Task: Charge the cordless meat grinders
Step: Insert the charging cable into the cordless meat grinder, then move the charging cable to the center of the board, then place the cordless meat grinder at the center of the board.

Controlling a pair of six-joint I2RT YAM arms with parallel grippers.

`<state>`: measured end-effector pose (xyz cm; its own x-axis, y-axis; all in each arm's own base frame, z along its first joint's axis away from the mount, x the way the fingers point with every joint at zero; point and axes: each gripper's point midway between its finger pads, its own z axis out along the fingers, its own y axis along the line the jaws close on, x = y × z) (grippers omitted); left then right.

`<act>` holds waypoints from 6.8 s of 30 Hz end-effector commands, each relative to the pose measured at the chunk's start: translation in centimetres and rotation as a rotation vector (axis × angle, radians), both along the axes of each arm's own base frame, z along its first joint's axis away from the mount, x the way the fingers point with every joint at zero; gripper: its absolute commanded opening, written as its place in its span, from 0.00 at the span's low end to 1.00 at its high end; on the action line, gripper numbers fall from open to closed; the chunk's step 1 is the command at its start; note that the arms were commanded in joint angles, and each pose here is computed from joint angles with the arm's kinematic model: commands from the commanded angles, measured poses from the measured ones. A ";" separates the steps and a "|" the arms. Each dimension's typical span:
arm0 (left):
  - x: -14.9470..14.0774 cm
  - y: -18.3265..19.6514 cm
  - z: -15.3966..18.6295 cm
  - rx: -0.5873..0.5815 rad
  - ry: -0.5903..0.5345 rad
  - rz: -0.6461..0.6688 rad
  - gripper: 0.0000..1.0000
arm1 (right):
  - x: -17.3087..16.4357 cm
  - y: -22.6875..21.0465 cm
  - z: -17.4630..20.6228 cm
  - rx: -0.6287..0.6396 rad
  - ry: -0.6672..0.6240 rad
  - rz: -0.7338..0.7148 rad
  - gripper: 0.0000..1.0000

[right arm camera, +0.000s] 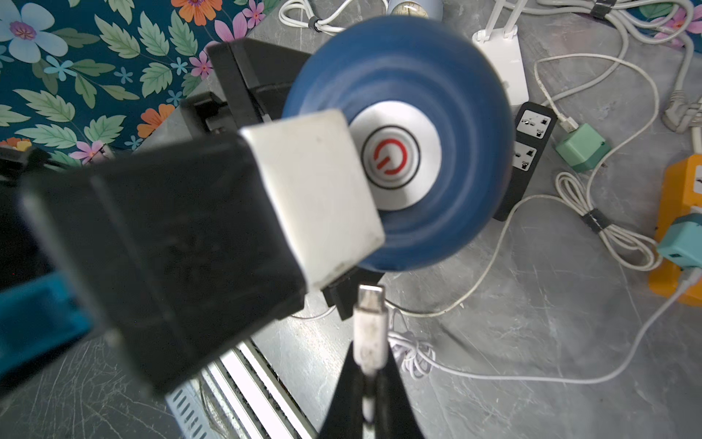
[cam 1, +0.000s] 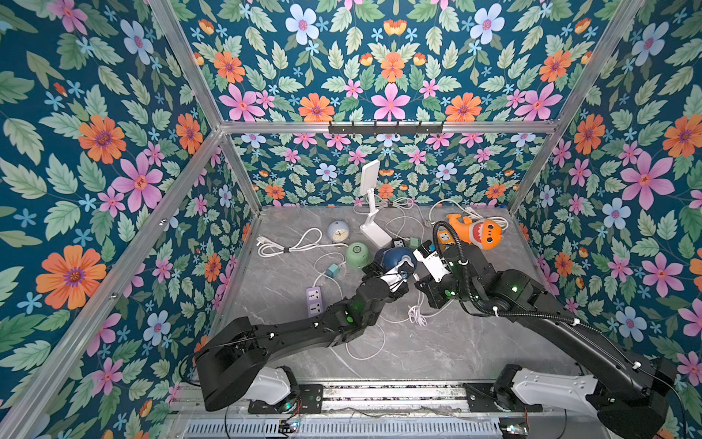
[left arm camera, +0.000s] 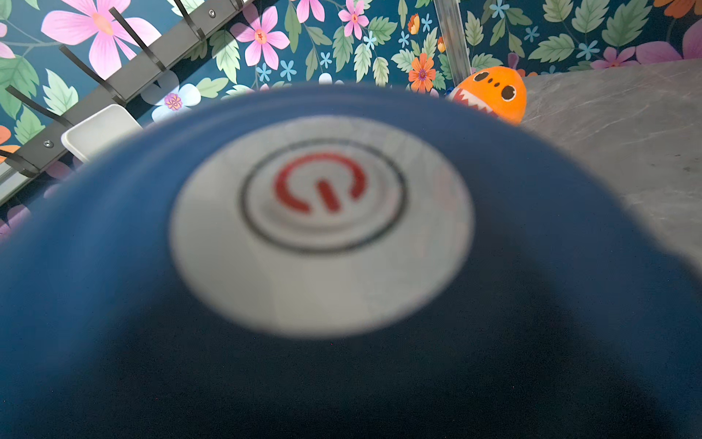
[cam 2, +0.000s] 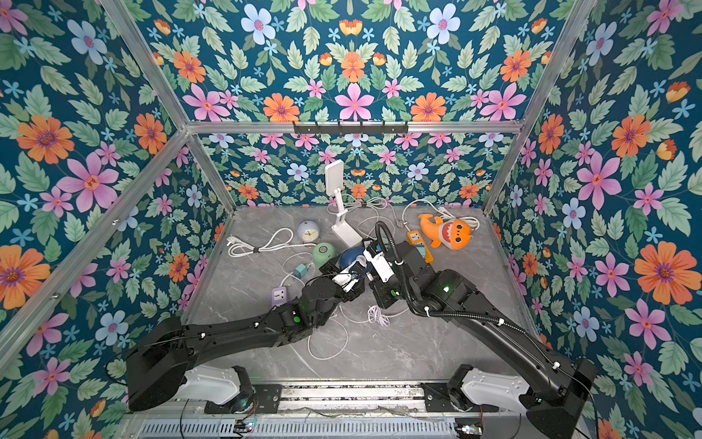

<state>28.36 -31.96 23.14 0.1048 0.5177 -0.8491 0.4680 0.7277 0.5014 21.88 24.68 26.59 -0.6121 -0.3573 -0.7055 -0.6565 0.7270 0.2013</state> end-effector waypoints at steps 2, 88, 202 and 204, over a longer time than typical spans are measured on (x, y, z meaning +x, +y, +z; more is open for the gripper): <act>-0.1 -0.1 1.8 -0.065 -0.032 -0.009 0.54 | 0.0 0.2 0.1 0.012 0.002 0.000 0.00; -4.2 -0.2 -0.5 -0.056 -0.007 -0.126 0.33 | -2.5 1.8 1.2 0.070 0.170 0.157 0.00; -1.7 -19.8 -17.1 -0.483 0.235 -0.147 0.78 | 8.0 -27.8 -18.6 0.055 0.612 -1.156 0.00; -1.6 -19.2 -17.1 -0.480 0.227 -0.125 0.92 | 8.0 -27.5 -18.9 0.065 0.618 -1.142 0.00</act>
<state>26.26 -52.03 5.60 -0.0833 0.0765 -0.9936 0.6637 0.7480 0.0020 29.94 -3.39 7.94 -0.7631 0.6095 -0.2149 0.5489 0.7867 0.2825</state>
